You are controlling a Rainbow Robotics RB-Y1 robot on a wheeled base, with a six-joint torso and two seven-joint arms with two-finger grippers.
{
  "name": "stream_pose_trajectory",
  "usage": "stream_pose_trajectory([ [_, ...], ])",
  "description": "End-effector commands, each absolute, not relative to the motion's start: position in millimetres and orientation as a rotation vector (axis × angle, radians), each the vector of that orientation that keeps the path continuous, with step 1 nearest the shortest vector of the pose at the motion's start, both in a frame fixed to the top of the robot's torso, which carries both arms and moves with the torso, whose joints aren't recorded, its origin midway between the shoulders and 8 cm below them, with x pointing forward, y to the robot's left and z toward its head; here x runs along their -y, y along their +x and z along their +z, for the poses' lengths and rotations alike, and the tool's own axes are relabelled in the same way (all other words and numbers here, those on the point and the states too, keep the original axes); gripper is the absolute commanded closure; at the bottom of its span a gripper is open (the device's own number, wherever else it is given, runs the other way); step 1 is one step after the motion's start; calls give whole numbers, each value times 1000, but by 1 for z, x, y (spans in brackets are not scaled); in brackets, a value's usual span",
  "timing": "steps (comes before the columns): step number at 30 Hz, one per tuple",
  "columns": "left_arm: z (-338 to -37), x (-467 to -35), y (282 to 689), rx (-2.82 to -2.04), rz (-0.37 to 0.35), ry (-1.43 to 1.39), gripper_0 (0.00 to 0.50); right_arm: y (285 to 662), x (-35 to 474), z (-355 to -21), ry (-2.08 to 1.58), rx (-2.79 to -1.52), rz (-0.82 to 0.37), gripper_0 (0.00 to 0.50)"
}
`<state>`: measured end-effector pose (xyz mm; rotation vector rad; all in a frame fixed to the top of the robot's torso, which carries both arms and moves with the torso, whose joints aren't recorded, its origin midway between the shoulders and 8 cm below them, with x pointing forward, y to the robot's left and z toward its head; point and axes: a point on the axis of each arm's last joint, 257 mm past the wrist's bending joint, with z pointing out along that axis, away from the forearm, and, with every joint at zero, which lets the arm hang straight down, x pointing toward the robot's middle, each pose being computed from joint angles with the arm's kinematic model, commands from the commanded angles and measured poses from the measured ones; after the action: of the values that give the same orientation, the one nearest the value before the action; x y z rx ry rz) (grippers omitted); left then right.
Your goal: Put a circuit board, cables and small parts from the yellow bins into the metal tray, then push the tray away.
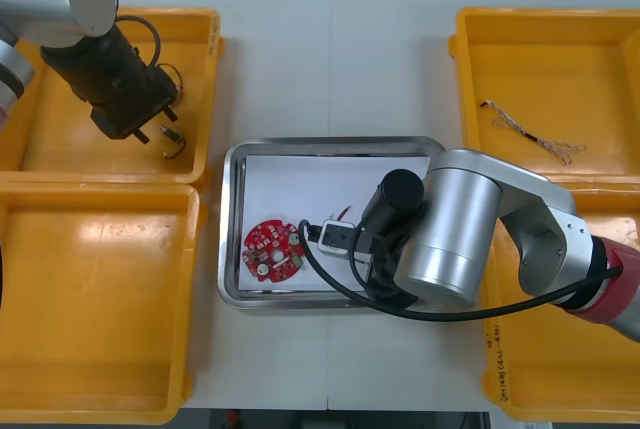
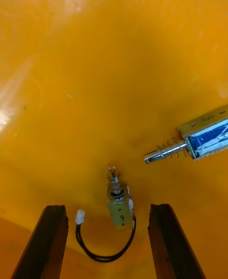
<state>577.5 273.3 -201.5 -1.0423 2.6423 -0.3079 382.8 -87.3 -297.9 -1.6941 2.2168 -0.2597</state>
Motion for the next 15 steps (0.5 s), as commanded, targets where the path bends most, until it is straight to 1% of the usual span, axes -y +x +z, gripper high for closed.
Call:
stream_pose_trajectory([
  [1, -182, -247, 593, -2645, -345, -903, 0, 378, 95, -305, -1709, -2222, -270, 500],
  [8, -188, -240, 590, -2662, -365, -901, 0, 379, 101, -305, -1707, -2229, -280, 499],
  [9, -189, -240, 590, -2663, -365, -905, 0, 380, 101, -305, -1703, -2229, -284, 424],
  [10, -190, -239, 590, -2665, -367, -903, 0, 380, 101, -304, -1707, -2222, -289, 401],
  [11, -191, -239, 590, -2667, -361, -901, 0, 384, 102, -303, -1706, -2212, -303, 292],
  [12, -191, -239, 590, -2666, -361, -900, 0, 385, 102, -302, -1705, -2205, -308, 202],
  [13, -193, -238, 590, -2668, -356, -897, 0, 388, 101, -301, -1697, -2195, -312, 36],
  [14, -194, -238, 590, -2669, -350, -891, 0, 392, 98, -298, -1690, -2175, -311, 0],
  [15, -195, -238, 590, -2668, -347, -890, 0, 394, 96, -297, -1684, -2165, -309, 0],
])
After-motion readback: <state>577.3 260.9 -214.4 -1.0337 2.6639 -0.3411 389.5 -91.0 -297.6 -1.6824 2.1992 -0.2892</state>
